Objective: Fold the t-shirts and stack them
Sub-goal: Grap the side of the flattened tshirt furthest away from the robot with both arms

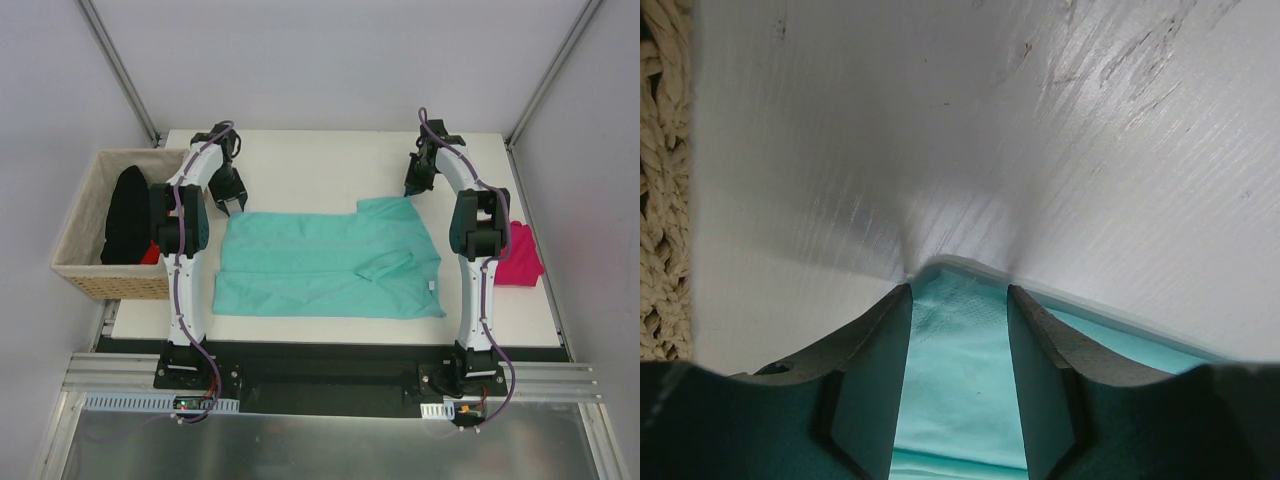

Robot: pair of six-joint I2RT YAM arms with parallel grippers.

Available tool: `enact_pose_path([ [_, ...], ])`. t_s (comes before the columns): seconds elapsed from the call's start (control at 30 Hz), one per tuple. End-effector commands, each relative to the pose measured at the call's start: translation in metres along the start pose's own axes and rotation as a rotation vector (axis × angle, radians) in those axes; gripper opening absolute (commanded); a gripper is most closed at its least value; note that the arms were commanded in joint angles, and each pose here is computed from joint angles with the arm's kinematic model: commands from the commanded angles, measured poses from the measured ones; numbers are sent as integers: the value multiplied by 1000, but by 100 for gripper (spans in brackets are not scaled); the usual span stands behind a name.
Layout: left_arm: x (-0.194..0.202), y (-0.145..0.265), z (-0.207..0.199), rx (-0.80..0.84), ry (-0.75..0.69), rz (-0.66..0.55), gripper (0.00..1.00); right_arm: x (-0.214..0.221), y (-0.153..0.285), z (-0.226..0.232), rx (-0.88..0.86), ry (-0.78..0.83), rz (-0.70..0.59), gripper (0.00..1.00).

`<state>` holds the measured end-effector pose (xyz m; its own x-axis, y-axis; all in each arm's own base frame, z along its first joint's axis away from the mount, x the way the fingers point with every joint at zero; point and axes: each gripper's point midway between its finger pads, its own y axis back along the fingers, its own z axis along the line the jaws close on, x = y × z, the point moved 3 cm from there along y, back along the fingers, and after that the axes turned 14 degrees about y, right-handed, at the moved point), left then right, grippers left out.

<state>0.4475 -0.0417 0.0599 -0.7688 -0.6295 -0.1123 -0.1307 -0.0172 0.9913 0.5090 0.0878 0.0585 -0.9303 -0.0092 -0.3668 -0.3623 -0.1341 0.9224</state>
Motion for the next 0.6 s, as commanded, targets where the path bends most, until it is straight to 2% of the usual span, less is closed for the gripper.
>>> enact_pose_path([
  [0.0,-2,2,-2,18,-9,13,43,-18,30,2,0,19,-61,1],
  [0.2,1,-3,2,5,-8,28,44,-17,30,2,1,19,-60,1],
  [0.3,2,-4,2,2,-9,31,42,-18,31,2,2,17,-61,1],
  [0.33,2,-5,2,1,-8,32,32,-18,30,2,1,20,-61,1],
  [0.47,1,-6,2,1,-8,32,2,-18,29,2,0,19,-61,1],
  [0.57,1,-4,1,4,-2,29,0,-18,30,2,0,19,-59,1],
])
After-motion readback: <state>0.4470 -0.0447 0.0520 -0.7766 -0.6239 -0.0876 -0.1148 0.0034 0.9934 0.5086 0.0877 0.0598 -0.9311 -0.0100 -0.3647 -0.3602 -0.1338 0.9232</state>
